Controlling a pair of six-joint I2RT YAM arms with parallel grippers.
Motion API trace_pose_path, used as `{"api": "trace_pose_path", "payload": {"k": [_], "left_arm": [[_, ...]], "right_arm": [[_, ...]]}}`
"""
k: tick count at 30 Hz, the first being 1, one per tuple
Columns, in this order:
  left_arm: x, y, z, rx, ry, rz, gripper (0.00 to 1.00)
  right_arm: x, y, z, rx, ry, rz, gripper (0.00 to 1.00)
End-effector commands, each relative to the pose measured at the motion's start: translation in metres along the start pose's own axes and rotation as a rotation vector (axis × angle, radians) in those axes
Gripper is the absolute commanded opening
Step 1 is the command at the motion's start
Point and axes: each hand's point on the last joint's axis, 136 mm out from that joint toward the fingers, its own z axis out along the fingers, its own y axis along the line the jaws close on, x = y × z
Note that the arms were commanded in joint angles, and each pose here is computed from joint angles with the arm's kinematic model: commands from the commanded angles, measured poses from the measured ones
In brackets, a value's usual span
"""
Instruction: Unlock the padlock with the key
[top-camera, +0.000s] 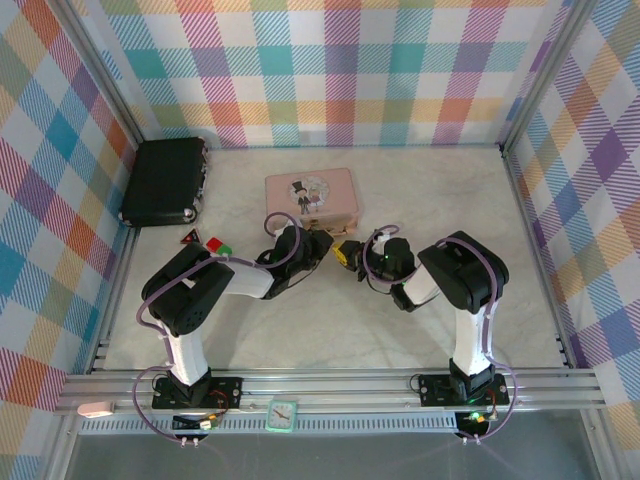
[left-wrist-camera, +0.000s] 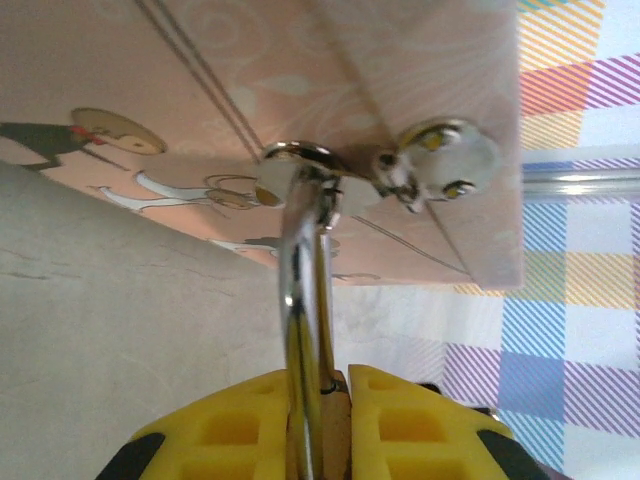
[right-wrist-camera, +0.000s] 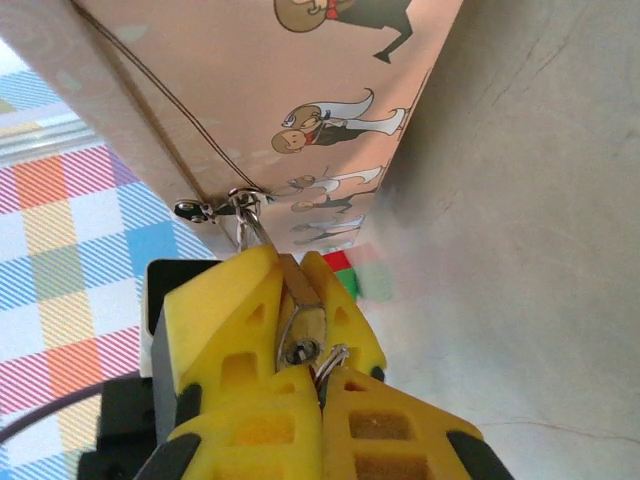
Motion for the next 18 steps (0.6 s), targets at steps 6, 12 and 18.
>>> {"api": "trace_pose_path", "payload": {"k": [6,12,18], "left_arm": [[0.018,-0.03,0.008,0.359,0.031,0.048,0.0],[0.02,-0.021,0.015,0.343,0.007,0.192,0.0],[0.029,0.001,0.027,0.312,0.048,0.228,0.0]], "right_arm": [[0.005,0.097,0.003,-0.25,0.046,0.45,0.0],[0.002,0.164,-0.005,-0.421,0.065,0.596,0.0],[-0.002,0.197,-0.004,-0.503,0.08,0.623,0.0]]}}
